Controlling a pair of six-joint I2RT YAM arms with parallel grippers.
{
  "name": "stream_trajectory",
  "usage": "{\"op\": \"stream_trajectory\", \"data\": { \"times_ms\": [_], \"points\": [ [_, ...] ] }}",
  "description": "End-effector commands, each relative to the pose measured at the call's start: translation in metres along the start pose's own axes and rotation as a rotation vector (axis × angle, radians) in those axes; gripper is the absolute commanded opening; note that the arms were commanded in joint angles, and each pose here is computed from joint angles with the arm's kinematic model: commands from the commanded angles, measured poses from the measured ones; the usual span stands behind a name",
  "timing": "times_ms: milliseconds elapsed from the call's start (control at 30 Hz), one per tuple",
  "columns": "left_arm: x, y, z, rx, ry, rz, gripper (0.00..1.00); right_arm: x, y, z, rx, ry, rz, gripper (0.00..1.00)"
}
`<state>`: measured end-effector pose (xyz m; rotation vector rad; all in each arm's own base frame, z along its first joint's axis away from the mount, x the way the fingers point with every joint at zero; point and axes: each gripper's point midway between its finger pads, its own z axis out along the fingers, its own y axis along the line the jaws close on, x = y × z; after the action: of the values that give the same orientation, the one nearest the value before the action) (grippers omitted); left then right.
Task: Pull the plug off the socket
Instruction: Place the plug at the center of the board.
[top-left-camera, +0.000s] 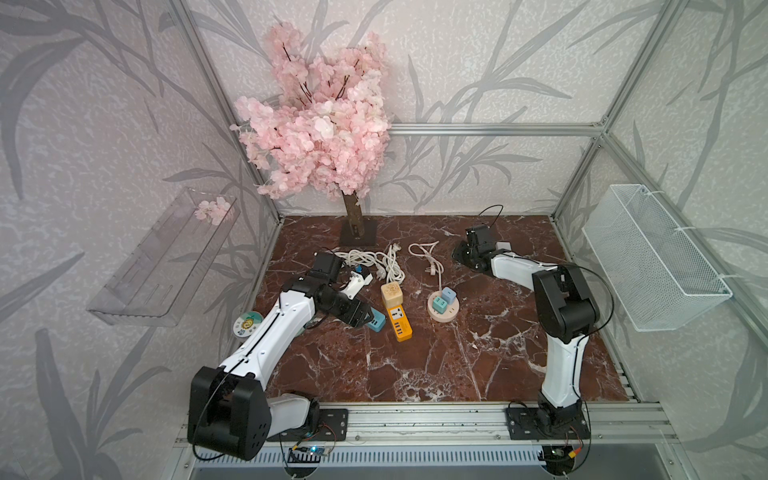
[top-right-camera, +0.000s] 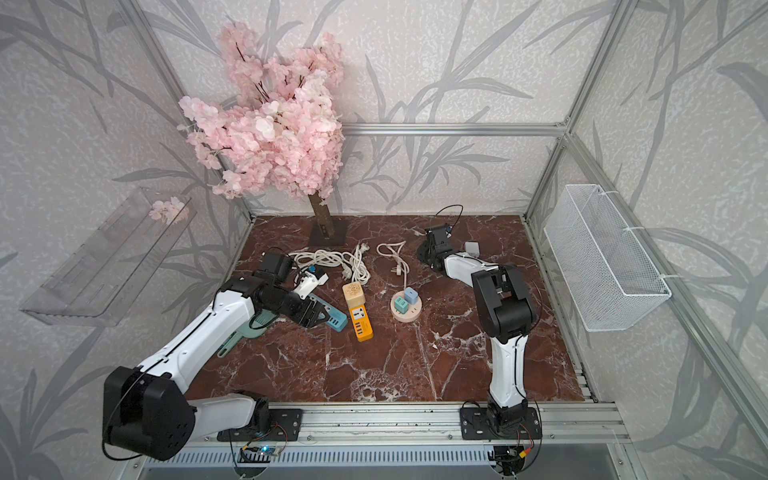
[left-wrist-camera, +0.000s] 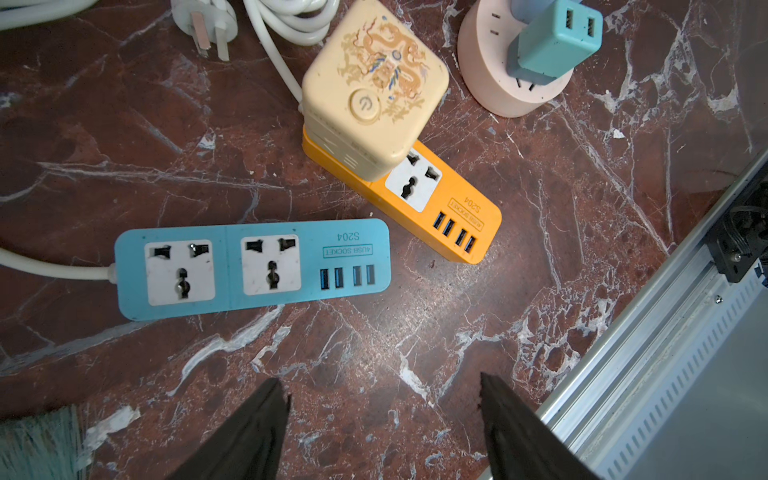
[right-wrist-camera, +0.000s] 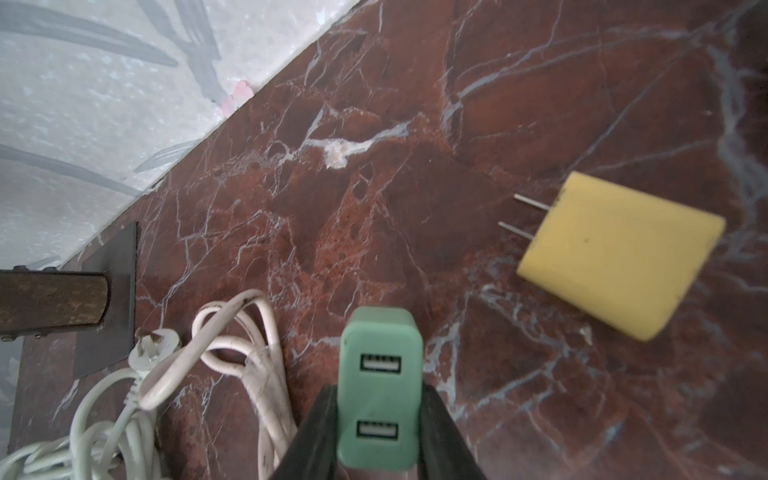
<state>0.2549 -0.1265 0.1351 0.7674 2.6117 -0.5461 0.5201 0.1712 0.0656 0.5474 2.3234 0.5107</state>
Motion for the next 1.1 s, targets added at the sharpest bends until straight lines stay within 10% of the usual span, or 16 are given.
{"op": "stream_trajectory", "data": {
  "times_ms": [0, 633, 1067],
  "points": [
    [-0.003, 0.002, -0.004, -0.021, -0.017, 0.005, 0.76, -0.014, 0.005, 0.006, 0.004, -0.041, -0.008, 0.00],
    [-0.004, 0.006, -0.003, -0.039, -0.020, 0.004, 0.76, 0.004, -0.036, 0.012, 0.056, 0.069, -0.002, 0.47],
    [-0.003, 0.006, -0.003, -0.039, -0.019, 0.002, 0.76, 0.005, -0.027, -0.021, 0.032, 0.096, -0.041, 0.57]
  ]
}}
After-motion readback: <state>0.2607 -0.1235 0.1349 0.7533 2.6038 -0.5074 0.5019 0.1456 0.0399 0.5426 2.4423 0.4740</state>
